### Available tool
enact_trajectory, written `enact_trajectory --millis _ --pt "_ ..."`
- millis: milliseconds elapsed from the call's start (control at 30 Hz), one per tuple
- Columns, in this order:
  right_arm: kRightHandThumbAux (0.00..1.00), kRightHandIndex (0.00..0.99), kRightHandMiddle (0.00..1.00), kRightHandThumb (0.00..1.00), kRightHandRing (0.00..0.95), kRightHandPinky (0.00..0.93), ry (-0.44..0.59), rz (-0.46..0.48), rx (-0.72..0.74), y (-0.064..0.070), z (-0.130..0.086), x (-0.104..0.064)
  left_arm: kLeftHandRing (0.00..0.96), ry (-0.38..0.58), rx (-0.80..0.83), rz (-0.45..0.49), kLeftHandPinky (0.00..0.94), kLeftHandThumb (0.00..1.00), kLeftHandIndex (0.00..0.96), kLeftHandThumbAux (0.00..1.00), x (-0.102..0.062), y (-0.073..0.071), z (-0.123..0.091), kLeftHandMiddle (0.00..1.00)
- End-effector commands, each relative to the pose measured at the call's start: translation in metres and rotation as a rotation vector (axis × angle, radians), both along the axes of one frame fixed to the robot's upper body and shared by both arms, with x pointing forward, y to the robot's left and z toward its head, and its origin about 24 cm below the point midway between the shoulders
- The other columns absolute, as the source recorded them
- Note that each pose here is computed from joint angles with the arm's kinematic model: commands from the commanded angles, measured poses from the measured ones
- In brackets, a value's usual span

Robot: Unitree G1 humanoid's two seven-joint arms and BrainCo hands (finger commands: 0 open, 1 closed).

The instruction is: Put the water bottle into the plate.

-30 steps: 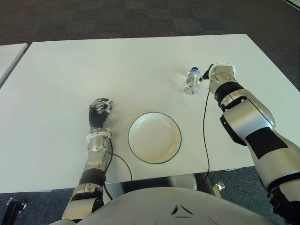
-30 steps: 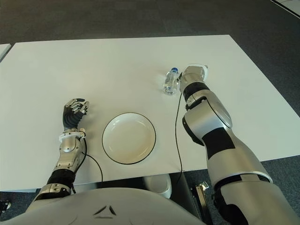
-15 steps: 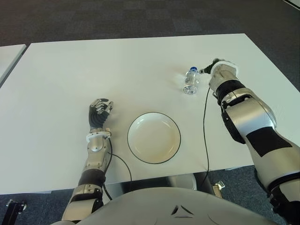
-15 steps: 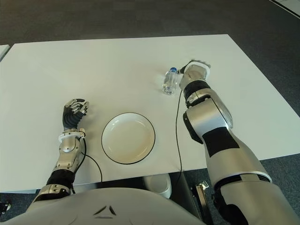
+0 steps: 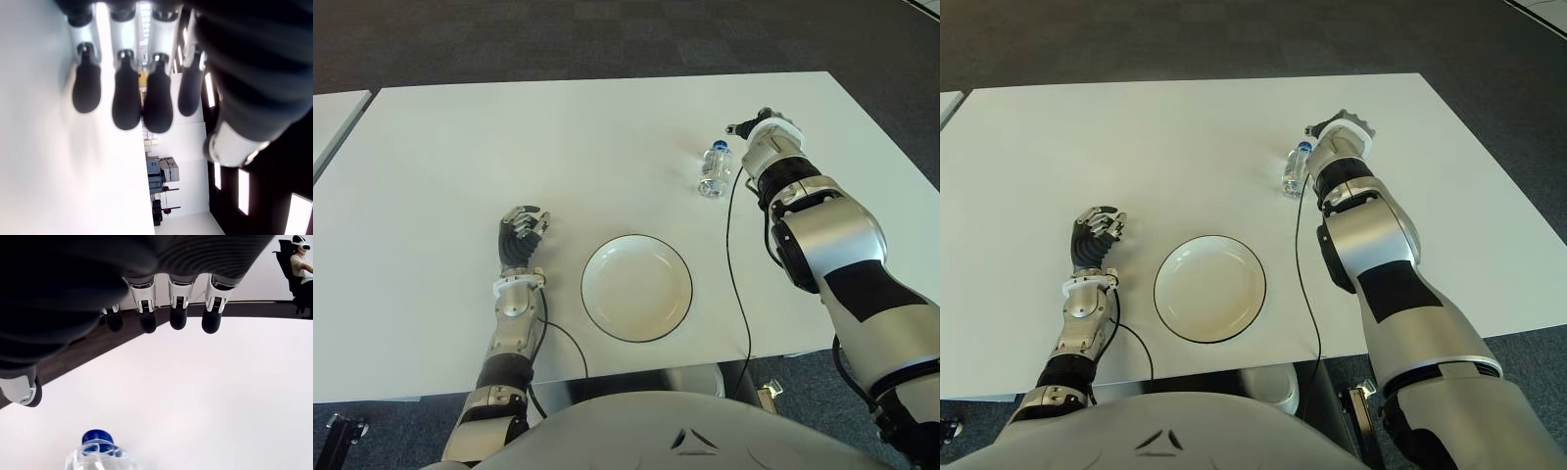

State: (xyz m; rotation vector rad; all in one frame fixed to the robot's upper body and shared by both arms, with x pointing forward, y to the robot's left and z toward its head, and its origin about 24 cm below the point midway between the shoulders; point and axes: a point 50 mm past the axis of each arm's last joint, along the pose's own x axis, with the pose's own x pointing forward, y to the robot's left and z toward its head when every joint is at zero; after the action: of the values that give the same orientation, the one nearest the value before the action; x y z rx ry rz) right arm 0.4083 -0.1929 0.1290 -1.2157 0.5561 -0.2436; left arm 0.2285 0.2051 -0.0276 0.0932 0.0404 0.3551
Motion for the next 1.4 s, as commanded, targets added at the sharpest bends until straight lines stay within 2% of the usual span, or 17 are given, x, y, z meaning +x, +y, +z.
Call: enact_trajectory --millis 33,533,867,1400 --pt "0.394 0.0 0.0 0.426 0.0 0.045 0.003 -0.012 0.013 0.0 -0.002 -0.001 0.666 0.033 -0.005 0.019 0.633 0.709 0.436 0.712 -0.006 0.0 -0.005 0.687" --pt "0.394 0.0 0.0 0.426 0.0 0.045 0.005 -0.021 0.011 -0.002 -0.002 -0.001 0.645 -0.007 -0.002 0.019 0.62 0.709 0.436 0.712 -0.017 0.004 0.0 0.668" --pt "0.394 0.0 0.0 0.426 0.0 0.045 0.006 -0.027 0.009 -0.002 -0.002 -0.002 0.651 0.001 0.023 0.036 0.627 0.708 0.436 0.712 -0.023 0.006 0.001 0.672" --pt "0.394 0.0 0.0 0.426 0.0 0.045 0.008 -0.036 0.006 -0.004 -0.001 -0.002 0.664 -0.024 0.048 0.003 0.646 0.706 0.436 0.714 -0.033 0.01 0.004 0.679"
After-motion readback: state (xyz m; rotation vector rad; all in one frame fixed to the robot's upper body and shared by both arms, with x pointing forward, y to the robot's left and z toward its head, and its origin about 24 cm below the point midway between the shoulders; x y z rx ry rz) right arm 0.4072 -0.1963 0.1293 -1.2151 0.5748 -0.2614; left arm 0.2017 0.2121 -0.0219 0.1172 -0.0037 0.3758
